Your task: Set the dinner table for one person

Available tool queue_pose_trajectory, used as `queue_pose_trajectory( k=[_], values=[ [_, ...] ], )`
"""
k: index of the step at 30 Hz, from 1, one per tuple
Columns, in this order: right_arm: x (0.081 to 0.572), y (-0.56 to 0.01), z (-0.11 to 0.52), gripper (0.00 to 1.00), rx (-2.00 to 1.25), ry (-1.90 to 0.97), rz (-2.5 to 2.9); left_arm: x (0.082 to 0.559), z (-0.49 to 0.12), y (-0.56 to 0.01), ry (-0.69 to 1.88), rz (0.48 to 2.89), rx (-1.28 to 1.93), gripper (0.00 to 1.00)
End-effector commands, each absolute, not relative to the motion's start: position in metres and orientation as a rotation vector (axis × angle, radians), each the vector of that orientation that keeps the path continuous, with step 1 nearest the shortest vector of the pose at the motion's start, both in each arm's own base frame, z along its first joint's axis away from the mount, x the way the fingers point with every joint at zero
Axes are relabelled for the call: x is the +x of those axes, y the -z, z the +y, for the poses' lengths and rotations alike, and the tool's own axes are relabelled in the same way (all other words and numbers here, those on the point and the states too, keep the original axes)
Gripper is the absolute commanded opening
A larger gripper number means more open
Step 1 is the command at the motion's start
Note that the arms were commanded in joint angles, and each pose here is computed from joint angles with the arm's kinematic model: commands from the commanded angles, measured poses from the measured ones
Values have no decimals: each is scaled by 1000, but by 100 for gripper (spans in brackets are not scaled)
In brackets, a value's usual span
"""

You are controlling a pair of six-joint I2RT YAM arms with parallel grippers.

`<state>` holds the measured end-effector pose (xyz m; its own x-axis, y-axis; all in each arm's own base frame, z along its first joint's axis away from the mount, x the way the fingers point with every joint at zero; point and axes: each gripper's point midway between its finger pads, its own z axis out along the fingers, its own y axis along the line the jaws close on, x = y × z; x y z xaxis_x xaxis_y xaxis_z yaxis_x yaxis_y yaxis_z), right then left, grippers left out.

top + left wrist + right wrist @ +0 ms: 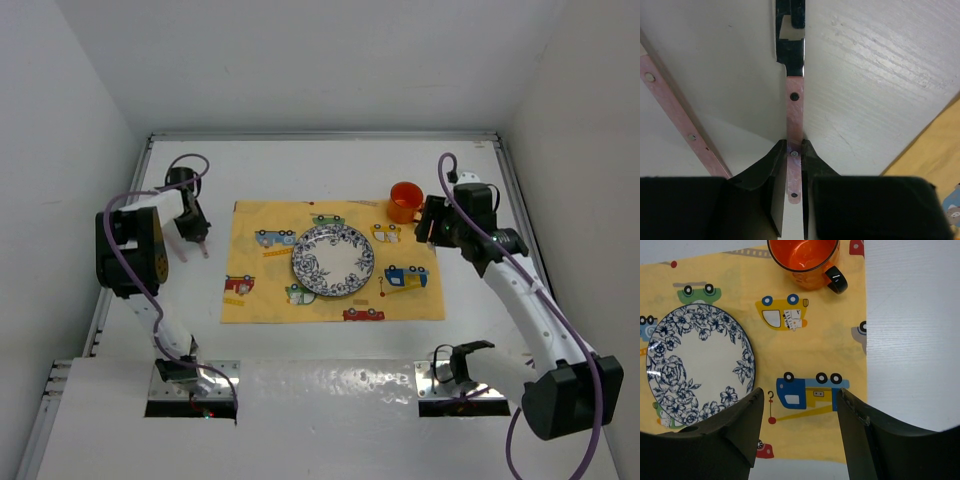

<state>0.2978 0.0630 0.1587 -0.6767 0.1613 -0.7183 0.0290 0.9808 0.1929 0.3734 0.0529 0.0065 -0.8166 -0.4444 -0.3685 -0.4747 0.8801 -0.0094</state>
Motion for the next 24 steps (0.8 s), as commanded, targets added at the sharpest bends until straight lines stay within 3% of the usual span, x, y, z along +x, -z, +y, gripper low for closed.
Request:
queue_pose_trajectory(
  k=[1,4,7,13,24],
  values=[
    [300,-171,60,59,147,-192,2273,379,35,-33,-107,2655,-611,0],
    [300,-179,59,60,149,-186,2265,391,-4,-69,-83,2593,-494,0],
    [300,-193,56,60,166,-173,2255,391,-82,-100,33,2556,-314,0],
    [299,-223,52,61,192,-165,2219,357,-223,-126,358,2520,-90,0],
    [294,-259,59,64,255,-228,2233,290,-388,-119,596,2528,130,0]
  ],
)
